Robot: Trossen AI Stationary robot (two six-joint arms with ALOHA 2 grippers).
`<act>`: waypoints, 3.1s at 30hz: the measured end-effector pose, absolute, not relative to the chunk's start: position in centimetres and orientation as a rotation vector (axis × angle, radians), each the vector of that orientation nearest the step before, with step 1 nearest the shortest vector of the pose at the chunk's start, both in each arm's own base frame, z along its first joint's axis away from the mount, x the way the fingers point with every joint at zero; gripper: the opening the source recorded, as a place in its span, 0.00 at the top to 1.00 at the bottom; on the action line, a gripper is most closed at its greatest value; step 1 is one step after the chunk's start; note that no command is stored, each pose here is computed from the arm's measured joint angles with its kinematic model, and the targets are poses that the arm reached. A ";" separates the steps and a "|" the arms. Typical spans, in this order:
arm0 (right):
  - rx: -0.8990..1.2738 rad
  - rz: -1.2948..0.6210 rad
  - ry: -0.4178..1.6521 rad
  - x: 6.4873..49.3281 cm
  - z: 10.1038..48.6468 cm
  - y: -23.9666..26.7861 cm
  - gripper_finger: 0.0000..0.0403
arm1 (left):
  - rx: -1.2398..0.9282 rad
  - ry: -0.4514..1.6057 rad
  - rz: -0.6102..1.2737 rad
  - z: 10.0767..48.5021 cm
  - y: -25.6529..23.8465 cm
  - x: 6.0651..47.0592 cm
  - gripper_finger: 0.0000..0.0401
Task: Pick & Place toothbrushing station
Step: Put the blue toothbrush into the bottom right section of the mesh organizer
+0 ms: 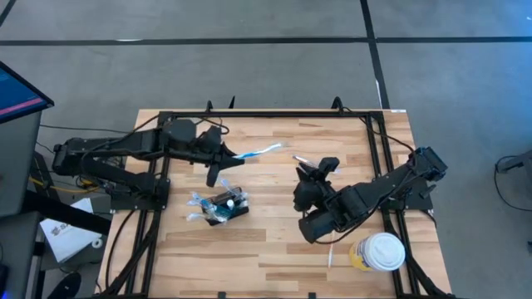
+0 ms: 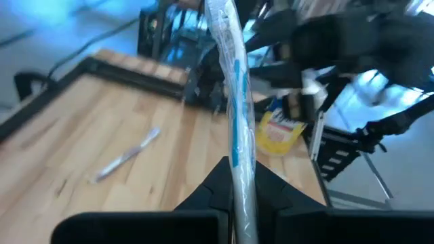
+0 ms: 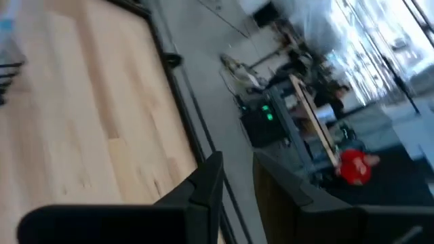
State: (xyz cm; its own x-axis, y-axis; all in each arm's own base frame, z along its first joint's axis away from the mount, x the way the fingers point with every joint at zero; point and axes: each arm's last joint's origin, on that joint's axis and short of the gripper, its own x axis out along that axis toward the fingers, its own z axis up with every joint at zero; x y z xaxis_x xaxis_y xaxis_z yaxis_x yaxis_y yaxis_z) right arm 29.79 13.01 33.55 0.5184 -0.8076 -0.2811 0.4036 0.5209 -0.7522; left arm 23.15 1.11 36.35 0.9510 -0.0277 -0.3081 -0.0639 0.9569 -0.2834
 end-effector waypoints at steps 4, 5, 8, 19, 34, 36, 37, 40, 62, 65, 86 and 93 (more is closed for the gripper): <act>-0.643 -0.910 0.584 28.8 32.8 12.6 0.82 | -0.258 0.267 0.021 37.2 0.4 22.2 0.98; -0.636 -0.930 0.564 28.6 32.5 12.5 0.82 | -0.246 0.267 0.023 37.3 0.2 21.9 0.98; -0.617 -0.968 0.552 27.8 31.3 11.9 0.83 | -0.230 0.247 0.038 37.7 -0.2 21.4 0.98; -0.394 -1.076 0.433 27.3 26.7 9.9 0.98 | -0.226 0.247 0.037 37.8 -0.5 21.1 0.98; -0.277 -0.349 0.288 36.3 28.2 7.5 0.99 | -0.222 0.265 0.038 37.7 -0.5 20.8 0.98; -0.241 -0.308 0.218 36.6 28.3 6.5 0.98 | -0.206 0.253 0.034 37.8 -0.5 20.7 0.98; -0.231 -0.282 0.193 36.7 28.2 6.2 0.99 | -0.205 0.256 0.034 37.8 -0.5 20.6 0.98; -0.214 -0.209 0.063 36.9 29.0 5.3 0.99 | -0.201 0.242 0.032 38.1 -0.5 20.3 0.98; -0.077 0.322 -0.472 35.1 30.7 -2.0 0.75 | -0.130 0.144 0.016 39.1 -0.5 20.3 0.98; -0.076 0.313 -0.473 35.1 30.7 -2.0 0.67 | -0.129 0.155 0.017 38.9 -0.5 20.5 0.97; -0.055 0.241 -0.524 35.4 32.2 -1.9 0.53 | -0.068 0.179 0.077 37.6 -0.4 23.5 0.97; -0.054 0.242 -0.527 35.4 32.2 -1.9 0.76 | -0.053 0.191 0.080 37.4 -0.4 23.7 0.97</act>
State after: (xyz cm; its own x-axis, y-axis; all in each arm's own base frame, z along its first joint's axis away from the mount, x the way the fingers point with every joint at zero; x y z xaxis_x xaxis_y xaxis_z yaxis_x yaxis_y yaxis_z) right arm 35.39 -1.92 32.22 0.8365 0.2418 0.4917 -0.2144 0.9703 -0.1125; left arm 23.67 -0.37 37.37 0.9787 0.0745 -0.1914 -0.0846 0.9954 -0.0453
